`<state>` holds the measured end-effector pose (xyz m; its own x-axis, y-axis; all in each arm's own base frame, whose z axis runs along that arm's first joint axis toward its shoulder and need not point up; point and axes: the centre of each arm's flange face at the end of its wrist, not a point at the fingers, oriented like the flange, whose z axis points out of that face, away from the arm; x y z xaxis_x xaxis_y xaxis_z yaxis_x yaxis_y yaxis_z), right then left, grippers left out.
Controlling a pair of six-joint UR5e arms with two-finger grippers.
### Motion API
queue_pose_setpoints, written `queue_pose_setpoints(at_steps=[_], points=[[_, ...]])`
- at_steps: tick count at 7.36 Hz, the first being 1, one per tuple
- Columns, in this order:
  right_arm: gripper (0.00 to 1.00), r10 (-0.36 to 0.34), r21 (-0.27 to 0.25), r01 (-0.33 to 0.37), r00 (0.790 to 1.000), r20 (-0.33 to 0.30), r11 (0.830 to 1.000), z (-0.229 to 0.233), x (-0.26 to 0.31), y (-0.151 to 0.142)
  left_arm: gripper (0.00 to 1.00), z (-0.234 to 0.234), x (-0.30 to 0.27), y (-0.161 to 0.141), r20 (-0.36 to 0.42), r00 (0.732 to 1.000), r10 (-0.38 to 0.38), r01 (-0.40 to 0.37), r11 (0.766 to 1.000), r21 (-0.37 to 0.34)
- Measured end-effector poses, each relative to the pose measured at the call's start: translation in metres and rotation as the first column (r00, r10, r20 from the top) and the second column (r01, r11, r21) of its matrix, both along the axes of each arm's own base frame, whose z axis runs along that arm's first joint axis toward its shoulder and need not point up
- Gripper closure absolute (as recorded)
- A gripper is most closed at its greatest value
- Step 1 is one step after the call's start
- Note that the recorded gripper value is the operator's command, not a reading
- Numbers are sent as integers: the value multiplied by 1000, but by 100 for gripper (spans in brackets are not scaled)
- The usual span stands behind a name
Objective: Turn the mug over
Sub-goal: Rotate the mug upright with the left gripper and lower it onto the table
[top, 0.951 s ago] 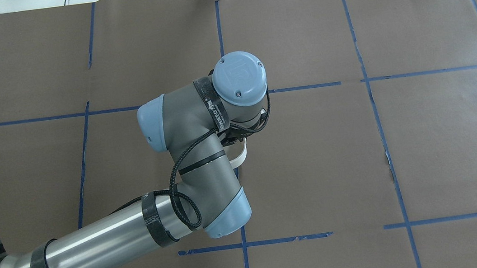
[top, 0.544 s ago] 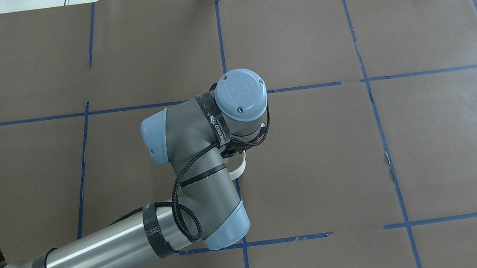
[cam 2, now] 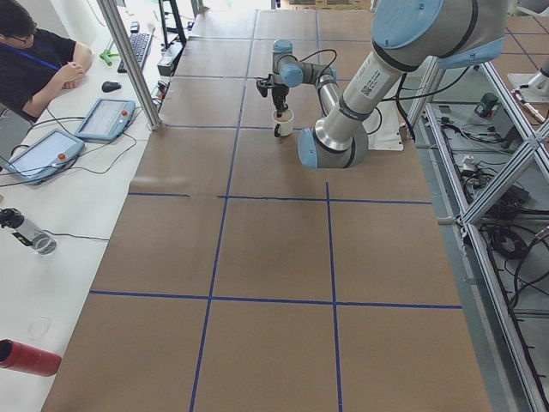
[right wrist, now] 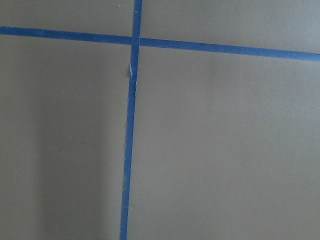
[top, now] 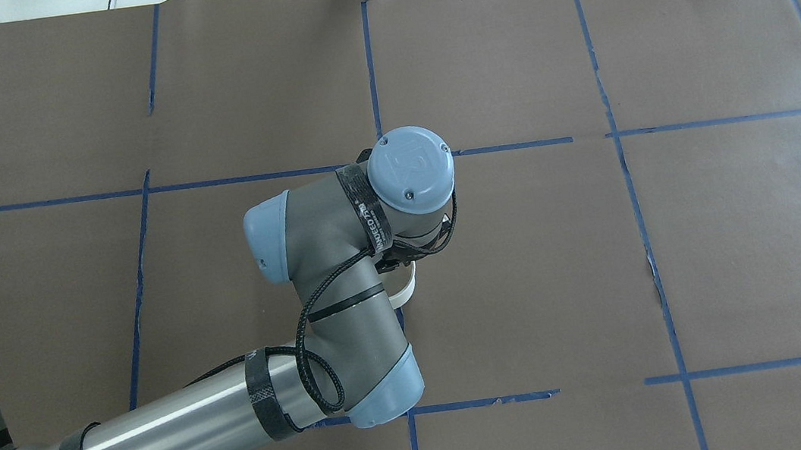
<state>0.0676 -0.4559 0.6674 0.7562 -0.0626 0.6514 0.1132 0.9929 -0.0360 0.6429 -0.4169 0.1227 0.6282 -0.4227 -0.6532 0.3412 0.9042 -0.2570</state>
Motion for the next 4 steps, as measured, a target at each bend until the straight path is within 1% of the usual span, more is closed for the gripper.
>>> queue_pose_setpoints(at_steps=[3, 4], points=[[0, 0, 0, 0, 1000, 0, 1000, 0, 0, 0, 100, -1, 4, 6, -1, 1000, 9, -9, 1000, 1], [0, 0, 0, 0, 1000, 0, 1000, 0, 0, 0, 98, -1, 6, 8, -1, 1000, 13, -13, 1000, 1]])
